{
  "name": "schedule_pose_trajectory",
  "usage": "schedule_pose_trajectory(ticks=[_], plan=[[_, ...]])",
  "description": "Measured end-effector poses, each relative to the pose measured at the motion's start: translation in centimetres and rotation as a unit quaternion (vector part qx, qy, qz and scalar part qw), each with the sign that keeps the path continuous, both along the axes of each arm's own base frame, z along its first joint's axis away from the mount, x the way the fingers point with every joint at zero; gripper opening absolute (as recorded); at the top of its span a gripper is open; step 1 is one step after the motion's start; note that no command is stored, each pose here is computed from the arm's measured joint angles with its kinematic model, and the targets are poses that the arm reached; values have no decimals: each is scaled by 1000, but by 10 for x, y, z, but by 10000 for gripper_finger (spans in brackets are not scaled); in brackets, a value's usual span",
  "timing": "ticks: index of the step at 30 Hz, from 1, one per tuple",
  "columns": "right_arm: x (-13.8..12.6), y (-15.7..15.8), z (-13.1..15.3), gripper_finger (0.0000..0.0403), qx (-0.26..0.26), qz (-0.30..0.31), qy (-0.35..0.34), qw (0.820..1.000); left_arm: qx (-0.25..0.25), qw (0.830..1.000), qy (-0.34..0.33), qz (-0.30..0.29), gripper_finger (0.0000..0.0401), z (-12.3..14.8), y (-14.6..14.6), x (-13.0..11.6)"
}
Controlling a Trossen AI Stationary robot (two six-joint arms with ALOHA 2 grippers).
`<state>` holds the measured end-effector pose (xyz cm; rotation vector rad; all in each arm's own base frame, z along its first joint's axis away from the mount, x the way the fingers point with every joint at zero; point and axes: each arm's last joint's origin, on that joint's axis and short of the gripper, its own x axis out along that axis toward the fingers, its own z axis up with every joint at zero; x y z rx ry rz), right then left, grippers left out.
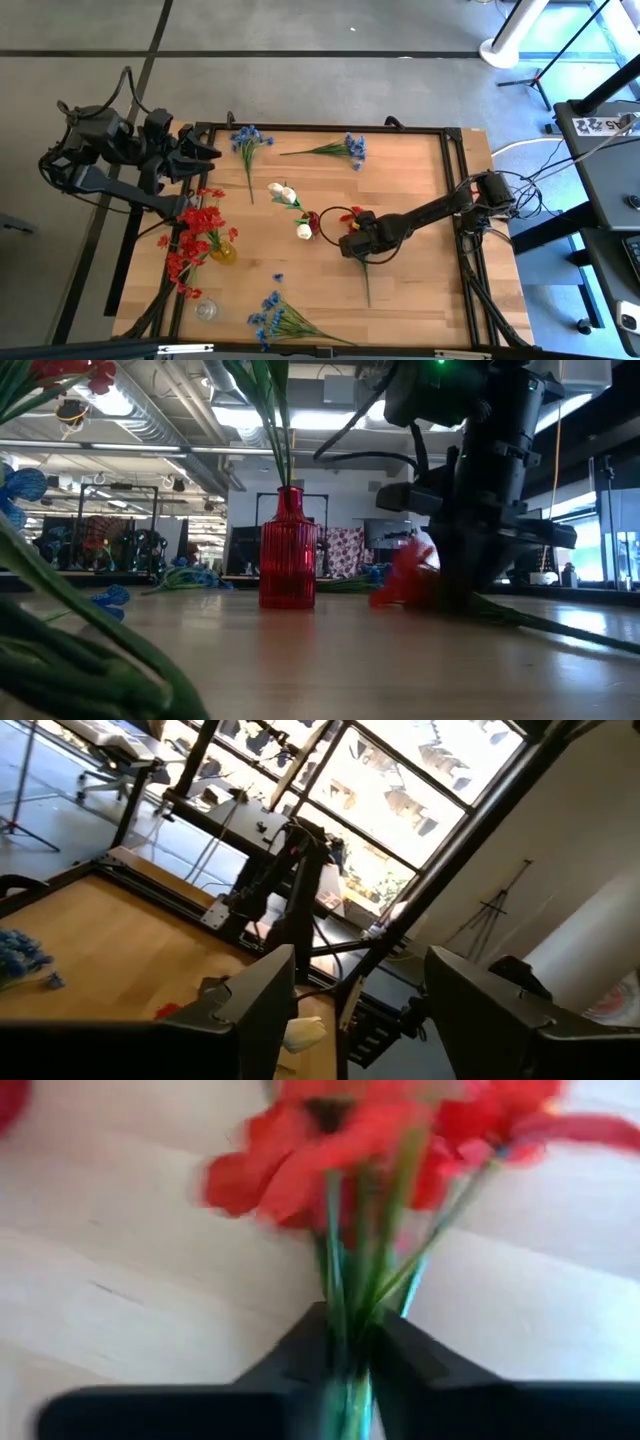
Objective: Sort flowers into vase by color
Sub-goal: Put the red flowers into the yellow vase
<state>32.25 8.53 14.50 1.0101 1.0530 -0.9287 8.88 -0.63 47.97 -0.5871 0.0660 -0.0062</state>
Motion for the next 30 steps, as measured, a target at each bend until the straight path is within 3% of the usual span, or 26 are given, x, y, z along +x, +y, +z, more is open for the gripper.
schedule_pose_trajectory(ticks=[2,7,14,19,21,24,26,30], plan=[[3,0,1,16,-4,0,-20,1000,0,1000,-3,-6,218,0,0,-4],[12,6,27,22,-1,12,-64,998,1,1000,-7,-18,218,0,0,-13],[16,38,114,13,51,115,-142,982,12,999,-24,-19,218,2,1,-24],[-1,67,180,7,79,143,-141,976,12,999,-25,-19,218,2,1,-24],[-15,73,207,7,59,129,-134,981,12,999,-26,-19,218,2,1,-24],[-35,76,247,12,-14,117,-164,979,25,999,-39,-19,218,5,1,-23],[-42,73,272,11,-77,116,-209,968,35,998,-56,-19,218,8,1,-23],[-47,61,315,6,-193,140,-292,926,46,995,-87,-17,218,15,0,-15]])
